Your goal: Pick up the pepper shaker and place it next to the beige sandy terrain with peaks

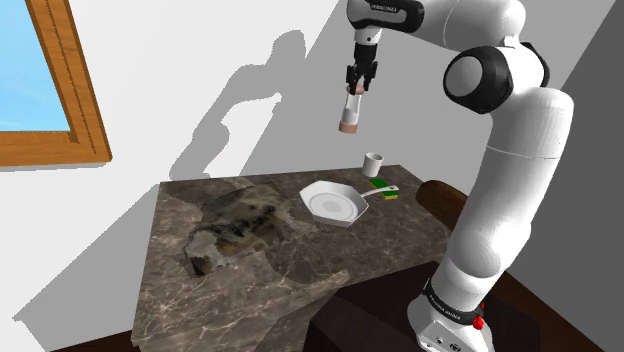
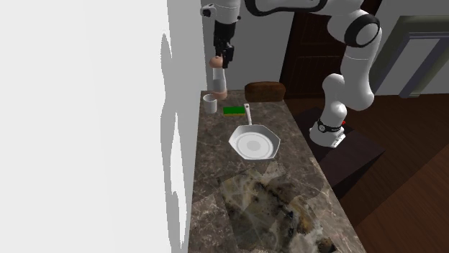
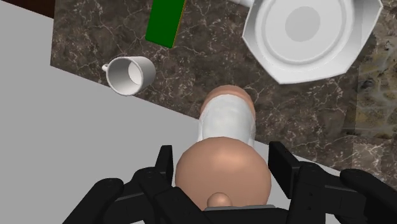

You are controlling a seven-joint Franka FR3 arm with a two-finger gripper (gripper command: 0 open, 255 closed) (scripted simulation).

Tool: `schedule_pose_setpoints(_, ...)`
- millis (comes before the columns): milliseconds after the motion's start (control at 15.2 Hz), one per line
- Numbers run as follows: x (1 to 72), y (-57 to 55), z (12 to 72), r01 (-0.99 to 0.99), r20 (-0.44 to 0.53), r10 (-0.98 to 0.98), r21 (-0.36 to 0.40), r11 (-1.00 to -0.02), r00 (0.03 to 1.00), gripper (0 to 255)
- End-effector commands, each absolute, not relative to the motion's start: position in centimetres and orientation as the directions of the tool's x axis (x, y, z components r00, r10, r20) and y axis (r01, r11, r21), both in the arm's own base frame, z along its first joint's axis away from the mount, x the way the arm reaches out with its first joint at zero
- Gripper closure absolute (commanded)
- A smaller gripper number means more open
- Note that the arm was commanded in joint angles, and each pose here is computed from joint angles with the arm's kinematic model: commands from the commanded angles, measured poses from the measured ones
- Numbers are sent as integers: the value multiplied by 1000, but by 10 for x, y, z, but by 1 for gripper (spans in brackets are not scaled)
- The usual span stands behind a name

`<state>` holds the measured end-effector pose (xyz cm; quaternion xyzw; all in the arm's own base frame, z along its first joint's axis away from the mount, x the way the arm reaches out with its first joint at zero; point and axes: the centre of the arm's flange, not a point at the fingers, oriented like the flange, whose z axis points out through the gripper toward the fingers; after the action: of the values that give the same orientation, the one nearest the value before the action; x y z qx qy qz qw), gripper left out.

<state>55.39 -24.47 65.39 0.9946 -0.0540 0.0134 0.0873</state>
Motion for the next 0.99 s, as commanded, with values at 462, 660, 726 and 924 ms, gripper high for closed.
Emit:
schedule_pose_setpoints(462,514,-134,655,-111,36,-106,173,-979,994,255)
schedule_pose_setpoints(660,501,-97,655,-111,36,-106,173,-979,994,255)
schedule_pose_setpoints(726,496,-84,655,-111,36,-106,173,-979,994,255)
schedule_pose_setpoints(924,483,-47,655,-111,36,-106,173,-979,994,255)
